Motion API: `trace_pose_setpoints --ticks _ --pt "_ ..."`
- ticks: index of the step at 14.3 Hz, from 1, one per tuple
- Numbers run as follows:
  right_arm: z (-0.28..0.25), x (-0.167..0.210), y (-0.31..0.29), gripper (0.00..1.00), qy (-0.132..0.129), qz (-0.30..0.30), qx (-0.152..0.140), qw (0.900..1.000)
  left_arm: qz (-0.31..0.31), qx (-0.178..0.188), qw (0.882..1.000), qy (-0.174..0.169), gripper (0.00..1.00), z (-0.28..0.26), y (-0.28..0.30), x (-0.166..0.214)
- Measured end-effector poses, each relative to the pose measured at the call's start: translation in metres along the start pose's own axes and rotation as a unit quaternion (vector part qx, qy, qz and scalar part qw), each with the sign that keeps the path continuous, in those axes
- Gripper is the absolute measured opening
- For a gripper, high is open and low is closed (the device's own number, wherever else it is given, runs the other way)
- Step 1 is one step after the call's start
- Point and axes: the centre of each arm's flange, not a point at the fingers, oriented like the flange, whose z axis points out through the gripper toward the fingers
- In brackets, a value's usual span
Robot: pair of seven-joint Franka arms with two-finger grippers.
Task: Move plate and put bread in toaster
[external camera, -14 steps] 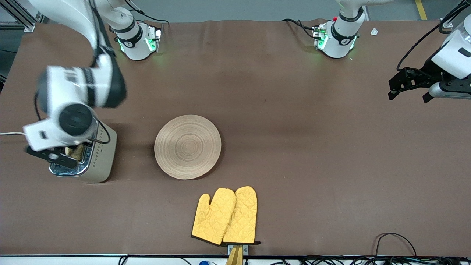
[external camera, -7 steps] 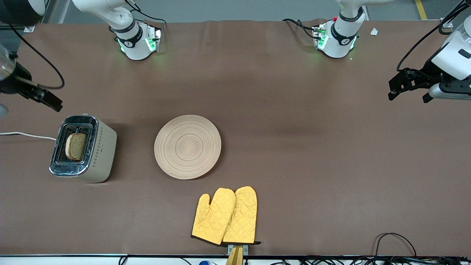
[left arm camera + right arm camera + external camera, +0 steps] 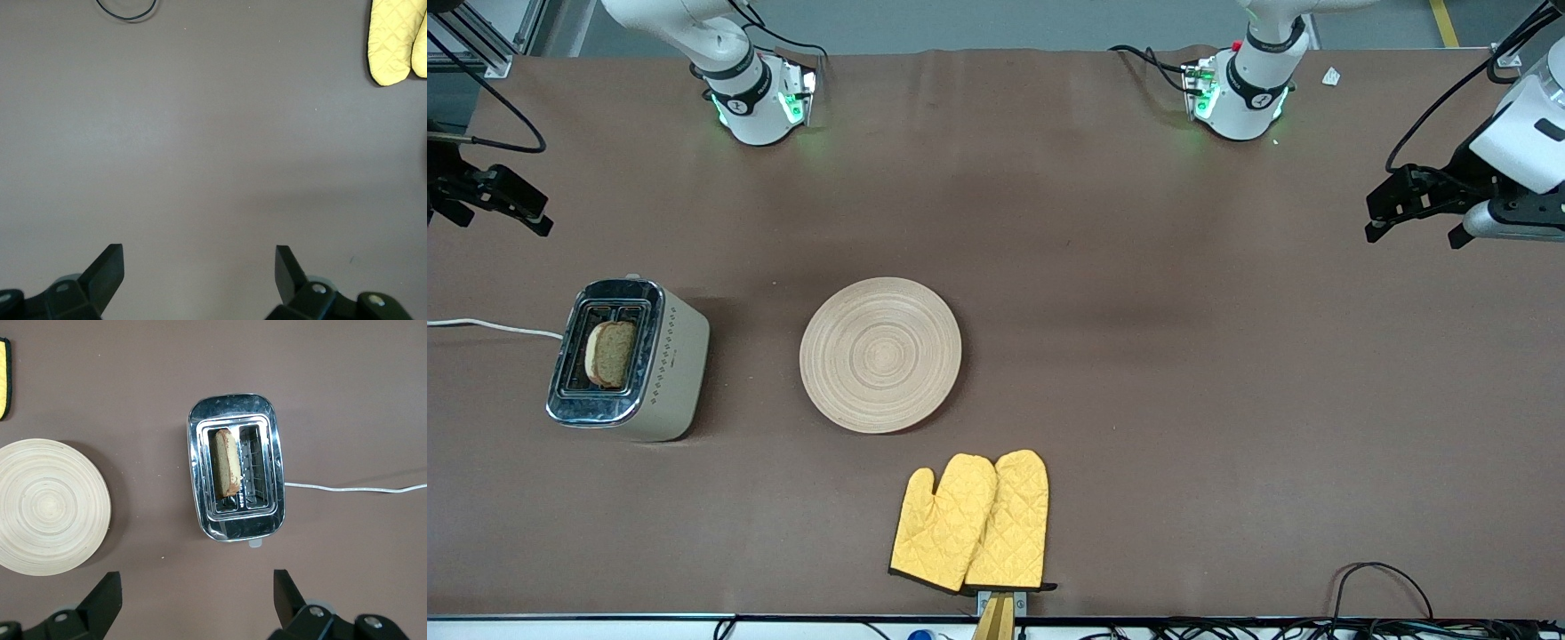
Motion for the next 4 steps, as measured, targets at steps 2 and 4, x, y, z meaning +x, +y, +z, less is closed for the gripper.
trace_pose_setpoints --ticks 2,4 --pt "-0.0003 0.0004 -0.0002 1.00 0.001 -0.002 0.000 1.000 0.000 0.000 1.000 0.000 1.00 0.0001 0.0000 0.0001" --pt "-0.0015 0.0011 0.0005 1.00 0.004 -0.002 0.000 1.000 0.000 0.000 1.000 0.002 1.00 -0.0005 -0.0001 0.0012"
